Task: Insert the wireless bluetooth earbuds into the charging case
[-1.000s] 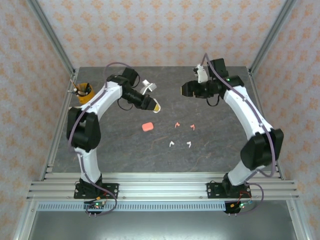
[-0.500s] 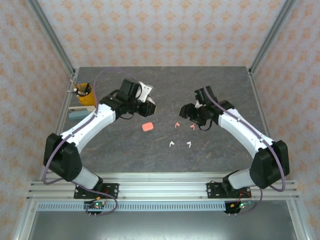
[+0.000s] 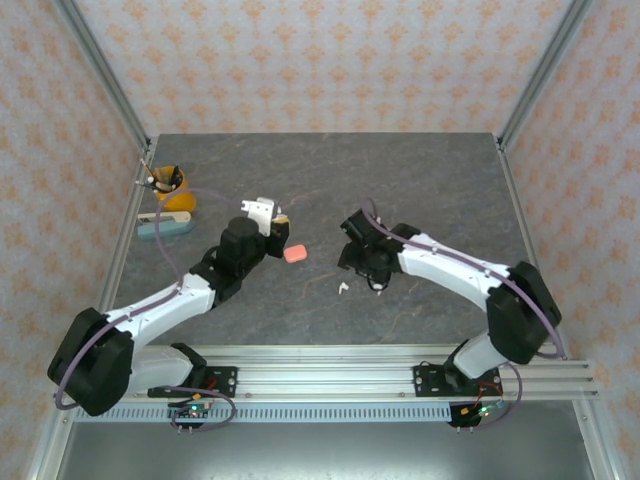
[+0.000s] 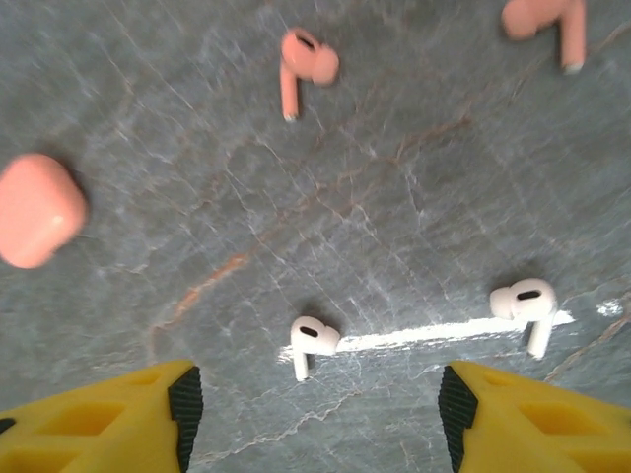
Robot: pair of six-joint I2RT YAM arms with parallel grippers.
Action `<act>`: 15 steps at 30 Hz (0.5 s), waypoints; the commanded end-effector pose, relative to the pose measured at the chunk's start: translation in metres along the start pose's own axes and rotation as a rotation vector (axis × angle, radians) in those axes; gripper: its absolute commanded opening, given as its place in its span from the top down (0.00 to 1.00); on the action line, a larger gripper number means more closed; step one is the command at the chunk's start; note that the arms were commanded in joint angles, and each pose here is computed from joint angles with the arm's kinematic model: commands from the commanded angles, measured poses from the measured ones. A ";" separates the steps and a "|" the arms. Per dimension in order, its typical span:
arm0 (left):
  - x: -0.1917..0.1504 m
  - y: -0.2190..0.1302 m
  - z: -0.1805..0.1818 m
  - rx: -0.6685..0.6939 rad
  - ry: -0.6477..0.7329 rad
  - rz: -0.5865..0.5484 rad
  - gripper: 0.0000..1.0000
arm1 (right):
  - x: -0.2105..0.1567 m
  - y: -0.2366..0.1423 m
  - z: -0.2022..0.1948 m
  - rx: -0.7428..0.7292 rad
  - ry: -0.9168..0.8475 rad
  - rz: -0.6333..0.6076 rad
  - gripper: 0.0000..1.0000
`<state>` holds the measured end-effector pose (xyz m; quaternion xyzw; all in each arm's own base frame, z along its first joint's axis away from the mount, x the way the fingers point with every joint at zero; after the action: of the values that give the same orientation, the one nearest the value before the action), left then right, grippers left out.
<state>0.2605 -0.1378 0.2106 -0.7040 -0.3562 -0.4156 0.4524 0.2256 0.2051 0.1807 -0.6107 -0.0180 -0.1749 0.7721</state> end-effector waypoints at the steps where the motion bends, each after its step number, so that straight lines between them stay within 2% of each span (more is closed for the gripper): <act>1: 0.026 -0.010 -0.012 -0.157 0.031 -0.314 1.00 | 0.000 0.007 0.004 -0.088 0.019 -0.041 0.30; 7: 0.019 -0.024 -0.021 -0.336 0.128 -0.369 1.00 | -0.006 0.017 0.011 -0.109 0.014 -0.030 0.28; 15: 0.027 -0.046 -0.026 -0.420 0.190 -0.404 1.00 | -0.008 0.019 0.014 -0.089 0.056 -0.020 0.28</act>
<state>0.2327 -0.1444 0.2420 -0.6796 -0.3540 -0.5836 0.2690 0.2233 0.2209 0.1617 -0.6381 0.0001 -0.1829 0.7479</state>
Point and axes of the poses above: each hand's point on the last joint's axis, 136 mm out from that joint toward the fingers, its own y axis out along the fingers, its own z axis along the line the jaws close on, x = y × z, the point moved 10 cm from there along -y, back along the fingers, and after that the axes turned 6 degrees about -y, right-handed, at the moved point
